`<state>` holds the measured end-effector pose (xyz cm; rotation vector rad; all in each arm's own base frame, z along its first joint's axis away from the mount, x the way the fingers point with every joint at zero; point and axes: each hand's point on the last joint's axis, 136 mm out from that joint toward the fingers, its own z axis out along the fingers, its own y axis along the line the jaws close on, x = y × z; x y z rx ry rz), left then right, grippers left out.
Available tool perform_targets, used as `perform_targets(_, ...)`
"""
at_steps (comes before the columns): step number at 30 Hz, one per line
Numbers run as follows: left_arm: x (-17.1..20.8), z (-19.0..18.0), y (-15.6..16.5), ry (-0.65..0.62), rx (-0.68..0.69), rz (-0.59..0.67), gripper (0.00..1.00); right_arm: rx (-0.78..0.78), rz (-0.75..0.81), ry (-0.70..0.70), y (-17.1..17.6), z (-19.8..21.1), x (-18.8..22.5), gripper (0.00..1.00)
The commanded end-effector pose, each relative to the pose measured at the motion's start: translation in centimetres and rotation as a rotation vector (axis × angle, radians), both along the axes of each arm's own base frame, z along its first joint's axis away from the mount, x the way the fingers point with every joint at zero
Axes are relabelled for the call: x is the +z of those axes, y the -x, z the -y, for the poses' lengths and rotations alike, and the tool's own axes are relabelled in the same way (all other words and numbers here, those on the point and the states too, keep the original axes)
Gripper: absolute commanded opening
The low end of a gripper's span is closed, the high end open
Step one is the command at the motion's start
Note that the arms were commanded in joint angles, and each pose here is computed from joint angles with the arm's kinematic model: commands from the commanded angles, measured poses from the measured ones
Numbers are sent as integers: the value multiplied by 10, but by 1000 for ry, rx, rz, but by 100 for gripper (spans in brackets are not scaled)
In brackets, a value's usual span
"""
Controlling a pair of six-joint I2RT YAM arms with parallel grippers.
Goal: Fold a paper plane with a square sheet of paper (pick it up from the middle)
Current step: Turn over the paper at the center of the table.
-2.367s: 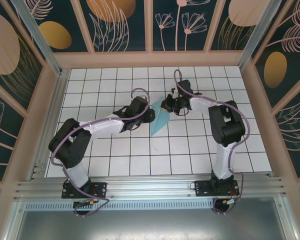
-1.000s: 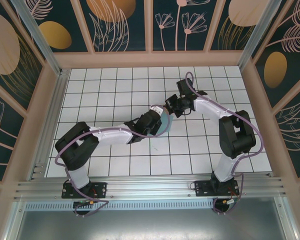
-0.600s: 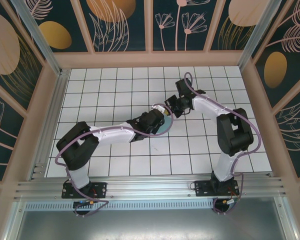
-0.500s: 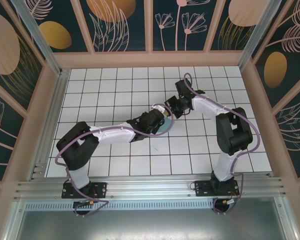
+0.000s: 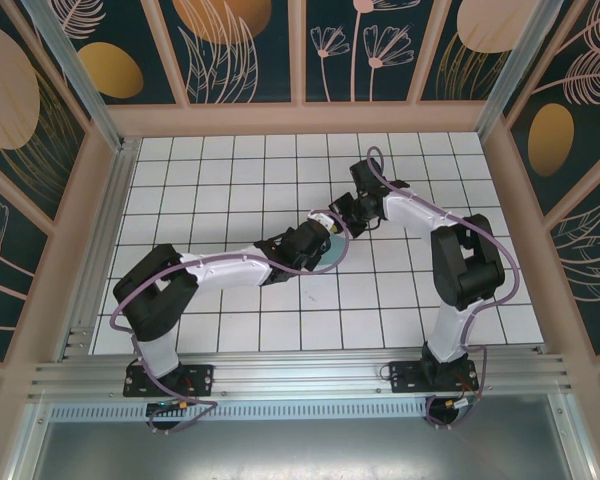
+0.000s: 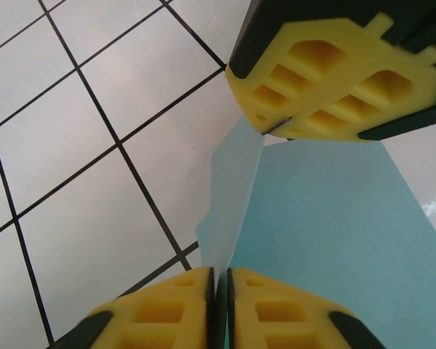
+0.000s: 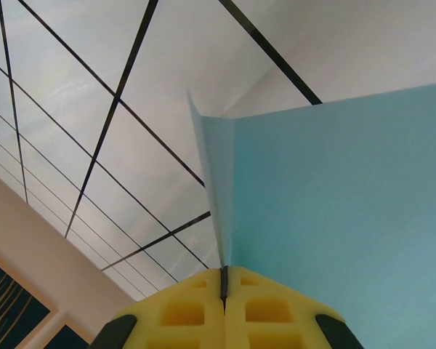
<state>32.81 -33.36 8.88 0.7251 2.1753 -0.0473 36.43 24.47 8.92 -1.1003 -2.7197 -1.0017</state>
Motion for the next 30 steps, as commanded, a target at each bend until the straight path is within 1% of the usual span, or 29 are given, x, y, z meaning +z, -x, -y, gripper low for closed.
perform_targets(1,1,3,3,-4,-14,-11,13,26,14,-21,-4,-7,11,0)
perform_targets(5,-2,2,4,-8,-9,-13,10,30,30,-30,-6,-8,16,0)
perform_targets(8,-2,2,4,-2,-7,-14,1,36,46,-43,-9,-9,21,0)
perform_targets(11,-1,4,6,25,-15,-22,0,40,79,-59,-14,-7,30,1)
perform_targets(14,0,4,10,58,-15,-33,0,29,137,-60,-24,4,46,25)
perform_targets(16,3,5,13,90,-18,-41,0,26,211,-63,-31,13,65,47)
perform_targets(18,8,7,16,133,-21,-51,0,37,297,-60,-37,22,87,65)
perform_targets(19,10,9,17,164,-22,-62,0,41,340,-51,-38,28,97,72)
perform_targets(20,11,11,18,194,-19,-75,0,38,374,-40,-39,35,105,76)
perform_targets(21,10,14,19,237,-14,-100,0,32,406,-23,-39,44,111,78)
perform_targets(22,26,17,19,322,-9,-114,0,28,449,-4,-39,54,117,80)
perform_targets(24,44,25,19,483,-13,-160,0,4,503,63,-37,79,119,81)
perform_targets(26,54,22,18,618,17,-212,0,-1,541,112,-32,97,119,81)
perform_targets(29,78,15,12,902,70,-299,0,-4,596,186,-25,115,116,81)
perform_targets(30,86,17,12,1010,59,-332,0,13,611,202,-23,117,115,81)
